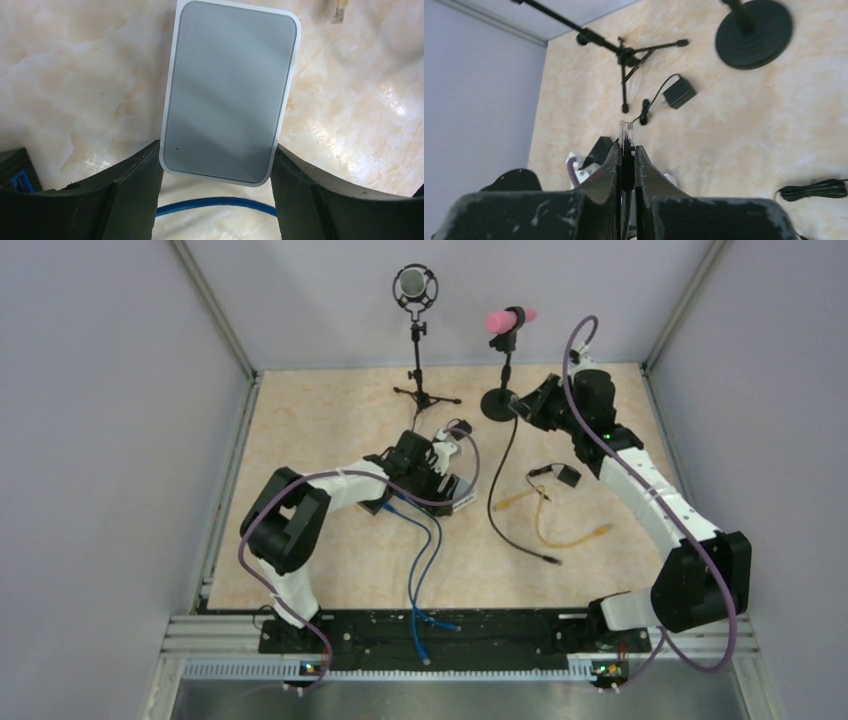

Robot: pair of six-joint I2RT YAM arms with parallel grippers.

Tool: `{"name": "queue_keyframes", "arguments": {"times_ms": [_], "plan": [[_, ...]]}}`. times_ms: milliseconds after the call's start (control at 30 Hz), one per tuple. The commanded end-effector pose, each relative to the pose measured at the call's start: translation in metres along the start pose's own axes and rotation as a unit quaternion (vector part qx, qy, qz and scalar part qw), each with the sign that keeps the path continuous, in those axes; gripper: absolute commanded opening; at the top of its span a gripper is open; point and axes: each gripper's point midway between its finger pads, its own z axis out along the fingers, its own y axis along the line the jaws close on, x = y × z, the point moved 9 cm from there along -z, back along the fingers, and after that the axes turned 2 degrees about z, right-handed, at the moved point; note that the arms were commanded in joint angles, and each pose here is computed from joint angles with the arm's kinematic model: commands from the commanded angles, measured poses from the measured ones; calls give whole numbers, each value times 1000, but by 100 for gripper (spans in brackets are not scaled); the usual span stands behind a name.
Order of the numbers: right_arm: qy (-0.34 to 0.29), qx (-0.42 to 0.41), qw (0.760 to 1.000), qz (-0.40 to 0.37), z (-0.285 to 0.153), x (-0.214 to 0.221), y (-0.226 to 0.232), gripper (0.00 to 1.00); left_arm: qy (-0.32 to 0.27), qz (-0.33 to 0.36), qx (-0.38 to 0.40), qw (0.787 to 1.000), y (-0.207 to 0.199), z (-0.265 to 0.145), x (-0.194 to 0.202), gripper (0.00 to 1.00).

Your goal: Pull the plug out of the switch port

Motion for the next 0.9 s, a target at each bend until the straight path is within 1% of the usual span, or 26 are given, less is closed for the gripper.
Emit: {"name": "queue_keyframes", "arguments": {"times_ms": [0, 33, 67, 133, 233, 267, 367, 467, 500, 533, 567, 600, 733, 867], "plan": [[-59, 102, 993, -30, -19, -25, -14, 0, -26, 16, 4, 1000, -7, 8, -21, 3], [-64, 115, 991, -28, -21, -26, -20, 0, -25, 10, 0, 1000, -8, 10, -21, 8], [-65, 127, 989, -25, -23, -26, -27, 0, -25, 11, 1, 1000, -9, 10, -21, 10], [-67, 150, 986, -15, -26, -27, -43, 0, -27, 9, 4, 1000, -9, 12, -22, 12], [-63, 172, 983, 4, -29, -28, -68, 0, -33, 7, 13, 999, -12, 16, -28, 12], [-61, 174, 983, 9, -29, -28, -74, 0, -33, 8, 13, 999, -13, 18, -29, 12], [-51, 170, 984, 24, -26, -31, -91, 0, -37, 9, 14, 999, -16, 23, -36, 22], [-40, 170, 984, 34, -21, -36, -103, 0, -23, 4, 22, 999, -15, 31, -38, 23], [-40, 171, 984, 38, -20, -39, -108, 0, -19, 2, 24, 1000, -15, 33, -38, 49], [-38, 171, 984, 41, -19, -41, -111, 0, -19, 1, 23, 1000, -15, 34, -38, 92], [-38, 170, 984, 44, -17, -43, -114, 0, -20, -1, 20, 1000, -15, 34, -37, 98], [-39, 170, 984, 46, -15, -45, -116, 0, -22, -2, 16, 1000, -15, 33, -35, 99], [-39, 177, 982, 58, -4, -52, -128, 0, -32, -1, 11, 999, -18, 21, -35, 99], [-21, 175, 982, 69, 12, -55, -140, 0, -74, 7, -11, 997, -24, -7, -47, 99]]}}
